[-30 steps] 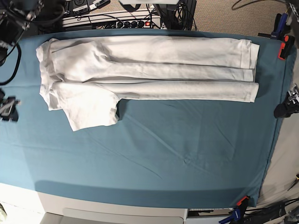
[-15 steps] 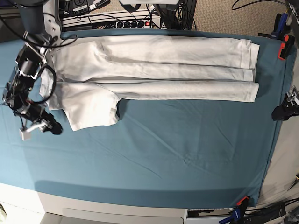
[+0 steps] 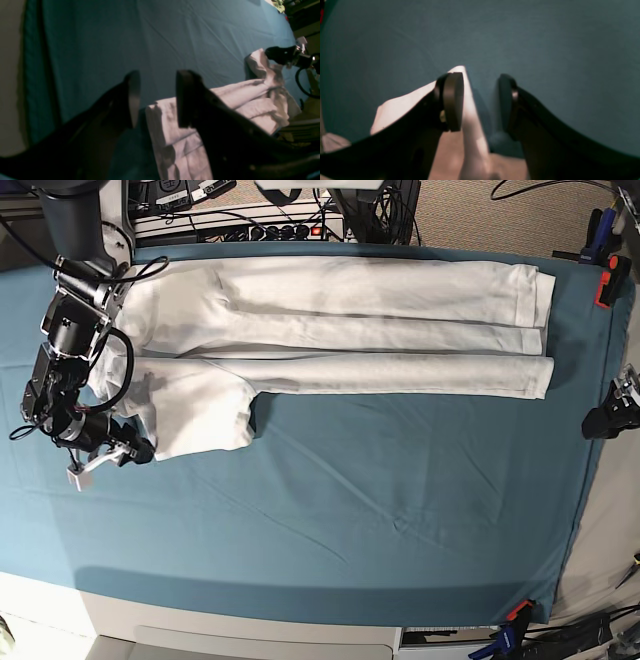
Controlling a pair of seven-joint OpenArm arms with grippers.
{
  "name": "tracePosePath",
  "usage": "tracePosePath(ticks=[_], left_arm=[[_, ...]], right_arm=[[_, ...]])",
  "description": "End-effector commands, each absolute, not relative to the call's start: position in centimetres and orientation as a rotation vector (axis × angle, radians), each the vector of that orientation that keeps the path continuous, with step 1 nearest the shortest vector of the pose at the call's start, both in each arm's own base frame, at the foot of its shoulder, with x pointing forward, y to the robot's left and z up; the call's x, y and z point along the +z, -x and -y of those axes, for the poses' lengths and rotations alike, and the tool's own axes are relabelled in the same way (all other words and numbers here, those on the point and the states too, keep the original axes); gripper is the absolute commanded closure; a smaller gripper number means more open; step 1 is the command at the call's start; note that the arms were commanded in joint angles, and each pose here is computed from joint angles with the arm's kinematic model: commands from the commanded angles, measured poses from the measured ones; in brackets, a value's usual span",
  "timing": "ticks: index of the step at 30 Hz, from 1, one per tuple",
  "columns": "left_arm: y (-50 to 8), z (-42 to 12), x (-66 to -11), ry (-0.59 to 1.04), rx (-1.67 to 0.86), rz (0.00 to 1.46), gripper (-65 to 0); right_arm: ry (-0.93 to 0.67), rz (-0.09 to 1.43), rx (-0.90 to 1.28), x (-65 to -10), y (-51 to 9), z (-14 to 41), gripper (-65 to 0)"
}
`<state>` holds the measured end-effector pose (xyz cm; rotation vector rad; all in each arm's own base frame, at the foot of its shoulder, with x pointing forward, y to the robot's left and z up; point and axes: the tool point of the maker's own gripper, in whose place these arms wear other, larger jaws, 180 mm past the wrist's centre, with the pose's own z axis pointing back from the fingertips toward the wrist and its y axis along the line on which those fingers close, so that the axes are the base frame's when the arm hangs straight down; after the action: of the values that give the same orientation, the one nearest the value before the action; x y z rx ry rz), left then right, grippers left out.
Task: Fold the T-shirt properly
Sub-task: 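Grasp the collar end of the folded shirt with the right gripper, then fold the collar end over the shirt body with the right gripper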
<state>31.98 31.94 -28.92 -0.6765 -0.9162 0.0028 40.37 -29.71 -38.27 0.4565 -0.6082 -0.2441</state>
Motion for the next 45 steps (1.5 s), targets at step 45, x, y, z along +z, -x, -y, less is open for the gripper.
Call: tracePosePath(ticks=[45], left_arm=[[-32.7,-32.8,-26.7,0.664,-0.022,0.976,-24.5]], right_arm=[[-0.641,0.697,0.314,-31.8,-33.7,19.6,0.0]])
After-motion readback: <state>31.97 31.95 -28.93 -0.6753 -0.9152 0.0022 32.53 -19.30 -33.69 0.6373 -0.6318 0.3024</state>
